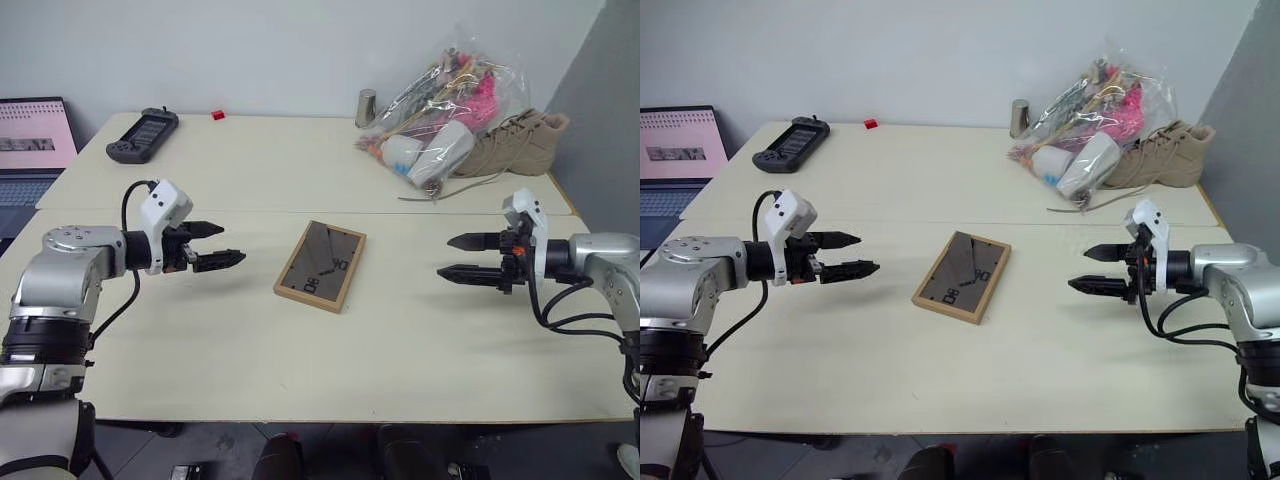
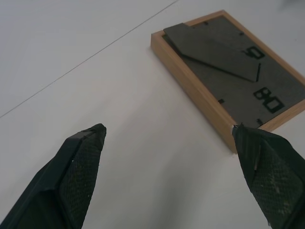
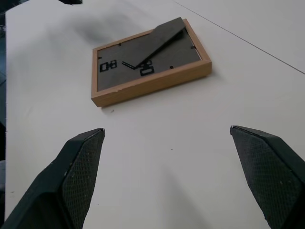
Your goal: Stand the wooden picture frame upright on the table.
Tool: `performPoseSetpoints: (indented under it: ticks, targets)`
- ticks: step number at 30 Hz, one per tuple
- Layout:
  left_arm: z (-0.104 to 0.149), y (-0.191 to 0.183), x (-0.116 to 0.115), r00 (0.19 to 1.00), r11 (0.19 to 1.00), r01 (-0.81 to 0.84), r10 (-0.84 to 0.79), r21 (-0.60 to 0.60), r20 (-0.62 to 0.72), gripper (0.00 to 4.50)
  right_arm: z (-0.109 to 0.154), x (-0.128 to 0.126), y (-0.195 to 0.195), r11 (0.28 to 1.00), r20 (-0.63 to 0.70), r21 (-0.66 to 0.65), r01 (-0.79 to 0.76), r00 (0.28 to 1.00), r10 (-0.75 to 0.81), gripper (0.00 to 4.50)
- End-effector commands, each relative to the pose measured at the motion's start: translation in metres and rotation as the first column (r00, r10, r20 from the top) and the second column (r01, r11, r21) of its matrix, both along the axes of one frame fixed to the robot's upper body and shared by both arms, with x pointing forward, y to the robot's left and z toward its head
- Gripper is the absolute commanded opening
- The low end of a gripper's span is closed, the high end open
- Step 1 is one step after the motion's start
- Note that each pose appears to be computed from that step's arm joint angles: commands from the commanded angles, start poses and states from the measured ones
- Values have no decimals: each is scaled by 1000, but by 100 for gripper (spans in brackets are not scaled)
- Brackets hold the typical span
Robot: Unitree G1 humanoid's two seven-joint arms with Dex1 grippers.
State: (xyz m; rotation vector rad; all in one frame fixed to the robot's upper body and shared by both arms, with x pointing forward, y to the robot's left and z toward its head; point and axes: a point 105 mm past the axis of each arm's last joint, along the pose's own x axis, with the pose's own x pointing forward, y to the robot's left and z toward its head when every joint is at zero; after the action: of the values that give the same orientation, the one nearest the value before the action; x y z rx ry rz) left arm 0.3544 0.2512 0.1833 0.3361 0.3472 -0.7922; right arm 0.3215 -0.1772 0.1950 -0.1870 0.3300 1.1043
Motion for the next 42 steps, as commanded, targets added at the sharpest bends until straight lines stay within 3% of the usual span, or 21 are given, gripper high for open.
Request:
performPoseSetpoints:
  ticks: [1, 8, 14, 18, 24, 32, 34, 42]
  targets:
    - [11, -2, 5, 998, 1000, 9, -10, 17, 57, 450, 5, 4, 0, 1000, 43, -10, 11, 999, -11, 449]
    - [7, -5, 6, 1000, 1000, -12, 12, -9, 20, 450, 1, 7, -2, 999, 59, -34, 35, 998, -33, 449]
    - [1, -10, 9, 1000, 1000, -12, 12, -20, 9, 450, -8, 35, -1, 981, 157, -77, 176, 974, -162, 449]
    - [-9, -19, 17, 1000, 999, -15, 16, -38, 27, 378, -18, 48, 18, 977, 167, -63, 203, 967, -190, 372]
    - [-34, -38, 22, 999, 999, 38, -38, 9, 30, 224, -39, 59, 54, 981, 185, -96, 171, 971, -152, 197]
    - [-54, -63, 20, 995, 995, 95, -95, 29, 29, 44, -58, 71, 83, 976, 208, -108, 191, 964, -166, 2]
    - [-59, -66, 18, 994, 994, 106, -107, 34, 26, 7, -59, 73, 89, 976, 214, -106, 192, 963, -166, 0]
    - [-65, -79, 4, 986, 986, 166, -166, -1, -17, 7, -55, 74, 121, 988, 225, -62, 138, 967, -121, 0]
